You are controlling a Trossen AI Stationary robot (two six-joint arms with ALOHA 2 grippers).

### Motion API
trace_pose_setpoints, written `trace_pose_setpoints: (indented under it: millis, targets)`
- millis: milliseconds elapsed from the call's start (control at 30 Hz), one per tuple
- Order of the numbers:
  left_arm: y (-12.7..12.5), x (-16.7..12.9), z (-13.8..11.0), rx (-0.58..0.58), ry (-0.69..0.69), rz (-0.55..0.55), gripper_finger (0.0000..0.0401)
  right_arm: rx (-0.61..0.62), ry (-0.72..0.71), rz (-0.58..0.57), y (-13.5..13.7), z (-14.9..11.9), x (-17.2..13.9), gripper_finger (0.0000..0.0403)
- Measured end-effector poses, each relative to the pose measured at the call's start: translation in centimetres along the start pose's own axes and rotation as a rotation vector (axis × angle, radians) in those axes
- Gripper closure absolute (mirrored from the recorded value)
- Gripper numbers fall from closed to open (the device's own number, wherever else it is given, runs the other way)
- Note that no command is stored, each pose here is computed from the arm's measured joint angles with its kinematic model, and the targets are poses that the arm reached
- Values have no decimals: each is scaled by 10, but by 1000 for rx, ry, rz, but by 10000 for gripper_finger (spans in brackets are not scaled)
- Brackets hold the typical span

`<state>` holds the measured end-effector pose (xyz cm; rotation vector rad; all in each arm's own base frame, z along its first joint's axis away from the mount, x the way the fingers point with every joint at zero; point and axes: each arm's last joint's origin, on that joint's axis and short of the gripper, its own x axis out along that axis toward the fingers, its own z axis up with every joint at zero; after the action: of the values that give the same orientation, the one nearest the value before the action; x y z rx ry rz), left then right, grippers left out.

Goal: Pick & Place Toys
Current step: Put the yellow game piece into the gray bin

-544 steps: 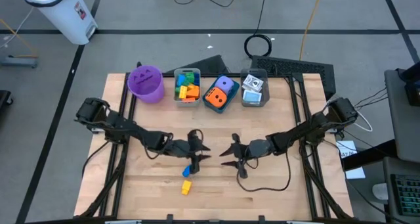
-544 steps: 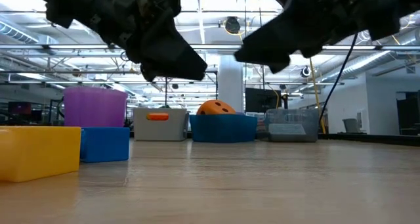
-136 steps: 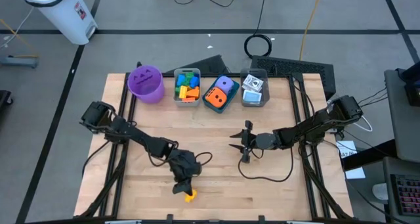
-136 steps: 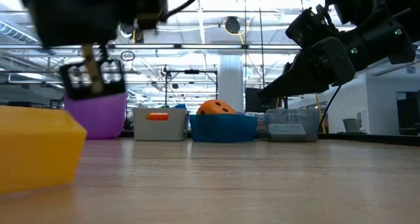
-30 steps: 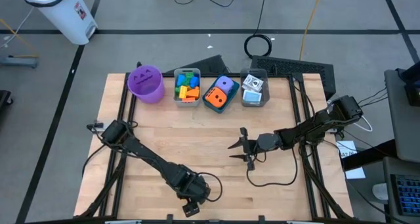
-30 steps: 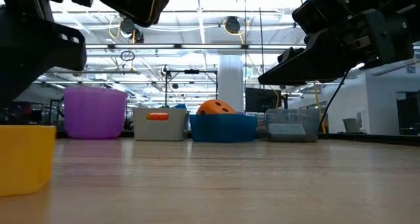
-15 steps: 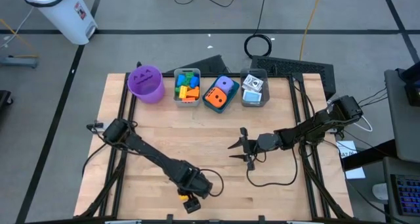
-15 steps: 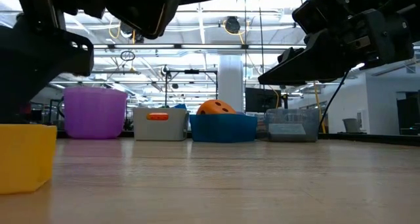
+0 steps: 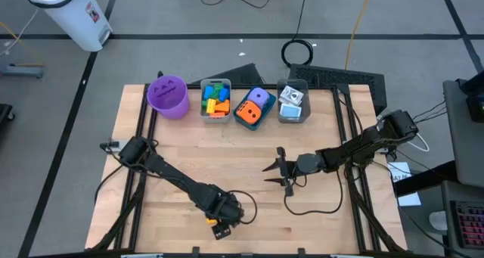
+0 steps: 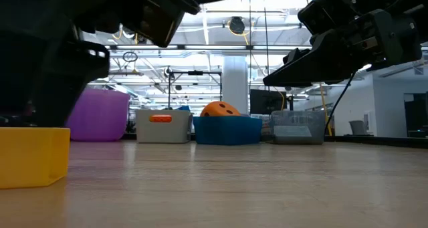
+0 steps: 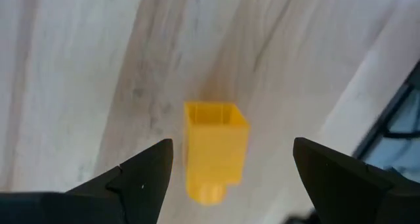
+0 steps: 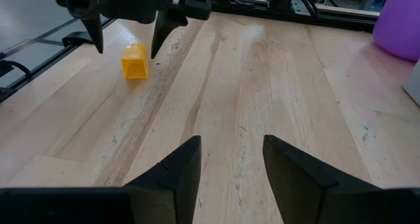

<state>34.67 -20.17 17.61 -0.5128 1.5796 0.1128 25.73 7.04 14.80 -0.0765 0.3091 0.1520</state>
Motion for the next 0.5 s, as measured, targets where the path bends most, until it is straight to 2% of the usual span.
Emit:
trace_pose_setpoints:
  millis: [500]
  targets:
    - [-8,4,-11,77,-116,94,80,-1,6,0,0,-1,0,248]
